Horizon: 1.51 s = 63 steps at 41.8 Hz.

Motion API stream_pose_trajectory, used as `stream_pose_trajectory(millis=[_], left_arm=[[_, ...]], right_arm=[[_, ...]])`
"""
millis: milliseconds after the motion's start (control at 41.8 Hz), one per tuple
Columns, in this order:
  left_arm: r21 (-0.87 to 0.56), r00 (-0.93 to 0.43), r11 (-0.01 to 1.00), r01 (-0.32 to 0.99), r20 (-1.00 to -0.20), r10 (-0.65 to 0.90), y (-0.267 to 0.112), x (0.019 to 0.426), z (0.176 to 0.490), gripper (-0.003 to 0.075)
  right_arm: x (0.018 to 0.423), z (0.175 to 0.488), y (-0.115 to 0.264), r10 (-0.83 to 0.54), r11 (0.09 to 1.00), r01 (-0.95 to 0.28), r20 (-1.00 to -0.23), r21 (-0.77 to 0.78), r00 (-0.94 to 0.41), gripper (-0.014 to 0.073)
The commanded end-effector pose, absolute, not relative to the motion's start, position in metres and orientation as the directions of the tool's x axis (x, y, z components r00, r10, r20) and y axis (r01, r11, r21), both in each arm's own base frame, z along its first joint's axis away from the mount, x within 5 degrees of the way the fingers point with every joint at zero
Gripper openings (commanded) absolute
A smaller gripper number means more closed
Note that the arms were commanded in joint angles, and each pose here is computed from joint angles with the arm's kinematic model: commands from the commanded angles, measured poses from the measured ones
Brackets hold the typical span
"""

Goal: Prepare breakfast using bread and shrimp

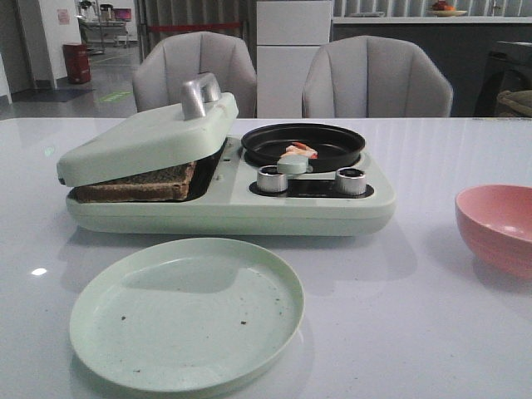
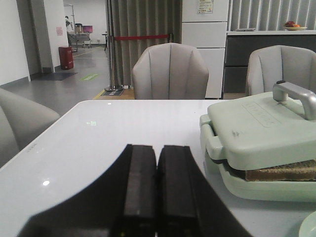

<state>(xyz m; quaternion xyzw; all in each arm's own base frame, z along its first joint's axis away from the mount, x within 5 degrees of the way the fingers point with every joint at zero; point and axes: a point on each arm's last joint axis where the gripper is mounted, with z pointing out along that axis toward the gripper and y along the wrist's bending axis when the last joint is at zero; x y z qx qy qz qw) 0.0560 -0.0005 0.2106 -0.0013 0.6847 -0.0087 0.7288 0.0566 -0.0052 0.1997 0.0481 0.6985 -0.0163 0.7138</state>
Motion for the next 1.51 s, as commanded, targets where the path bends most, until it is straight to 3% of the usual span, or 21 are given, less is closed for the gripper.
stream_pose_trajectory(millis=[0,335,1482], left_arm=[[-0.020,0.169,1.000,0.013,-0.985,-0.022,-0.0006,0.0536,0.2178,0.0101],[-0.020,0.169,1.000,0.013,-0.985,-0.022,-0.0006,0.0536,0.2178,0.0101],[-0.020,0.169,1.000,0.013,-0.985,-0.022,-0.0006,0.0536,0.2178,0.0101]], right_arm=[[0.0529,0.2155,-0.0050,0.034,0.995,0.087,-0.987,0.048,0.158,0.0047],[0.0531,0.2156,-0.0010,-0.011,1.000,0.019,-0.988,-0.008,0.156,0.0047],[0.0528,0.2172,-0.0028,0.006,0.999,0.047,-0.985,0.014,0.174,0.0047]])
